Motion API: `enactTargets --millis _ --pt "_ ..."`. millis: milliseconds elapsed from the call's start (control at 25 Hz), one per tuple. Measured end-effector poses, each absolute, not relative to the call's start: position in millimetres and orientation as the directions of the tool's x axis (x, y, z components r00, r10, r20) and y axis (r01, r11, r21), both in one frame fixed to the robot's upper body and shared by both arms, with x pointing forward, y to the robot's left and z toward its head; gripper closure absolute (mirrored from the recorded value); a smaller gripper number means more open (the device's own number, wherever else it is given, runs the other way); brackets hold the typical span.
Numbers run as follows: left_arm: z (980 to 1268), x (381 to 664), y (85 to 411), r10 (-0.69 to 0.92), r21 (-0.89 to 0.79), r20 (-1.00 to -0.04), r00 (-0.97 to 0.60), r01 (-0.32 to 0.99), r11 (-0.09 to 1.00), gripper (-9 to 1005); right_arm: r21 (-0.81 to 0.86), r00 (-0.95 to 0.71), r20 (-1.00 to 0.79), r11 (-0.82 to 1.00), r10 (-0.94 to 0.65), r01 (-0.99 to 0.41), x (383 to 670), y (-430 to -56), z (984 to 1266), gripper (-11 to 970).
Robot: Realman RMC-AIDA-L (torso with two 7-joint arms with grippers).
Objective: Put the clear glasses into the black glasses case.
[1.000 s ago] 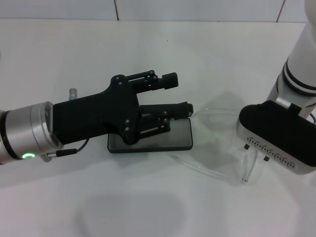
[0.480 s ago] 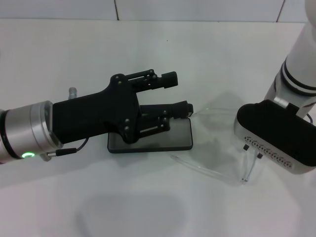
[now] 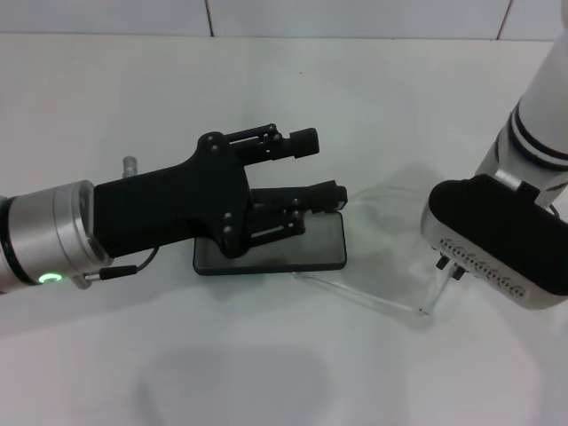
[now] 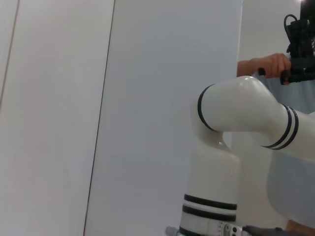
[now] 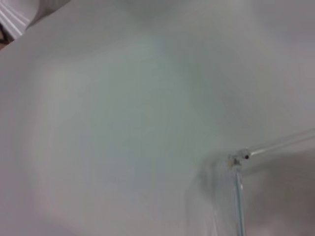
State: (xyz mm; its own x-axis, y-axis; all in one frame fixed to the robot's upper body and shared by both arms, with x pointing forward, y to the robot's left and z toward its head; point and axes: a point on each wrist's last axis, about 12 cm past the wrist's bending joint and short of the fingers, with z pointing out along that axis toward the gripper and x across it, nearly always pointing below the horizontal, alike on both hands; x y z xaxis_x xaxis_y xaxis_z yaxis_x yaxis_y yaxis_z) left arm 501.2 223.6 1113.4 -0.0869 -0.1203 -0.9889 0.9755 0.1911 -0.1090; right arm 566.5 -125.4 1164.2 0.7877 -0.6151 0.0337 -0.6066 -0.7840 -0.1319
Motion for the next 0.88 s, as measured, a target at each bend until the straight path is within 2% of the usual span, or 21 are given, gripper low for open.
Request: enactTargets --millis 600,880 --pt "1124.4 504.8 228.9 -0.137 -0.066 -0.99 -0.038 0.977 0.205 501 -0.191 0.733 -0.097 -0.711 -0.673 -0.677 540.2 -141.8 1183.6 870" --pt "1129.0 506.0 233.1 -0.138 -0.044 -0.99 -0.014 0.975 0.219 505 -0.241 0.689 -0.211 -0.646 -0.693 -0.724 527.7 -154.2 1193.1 872"
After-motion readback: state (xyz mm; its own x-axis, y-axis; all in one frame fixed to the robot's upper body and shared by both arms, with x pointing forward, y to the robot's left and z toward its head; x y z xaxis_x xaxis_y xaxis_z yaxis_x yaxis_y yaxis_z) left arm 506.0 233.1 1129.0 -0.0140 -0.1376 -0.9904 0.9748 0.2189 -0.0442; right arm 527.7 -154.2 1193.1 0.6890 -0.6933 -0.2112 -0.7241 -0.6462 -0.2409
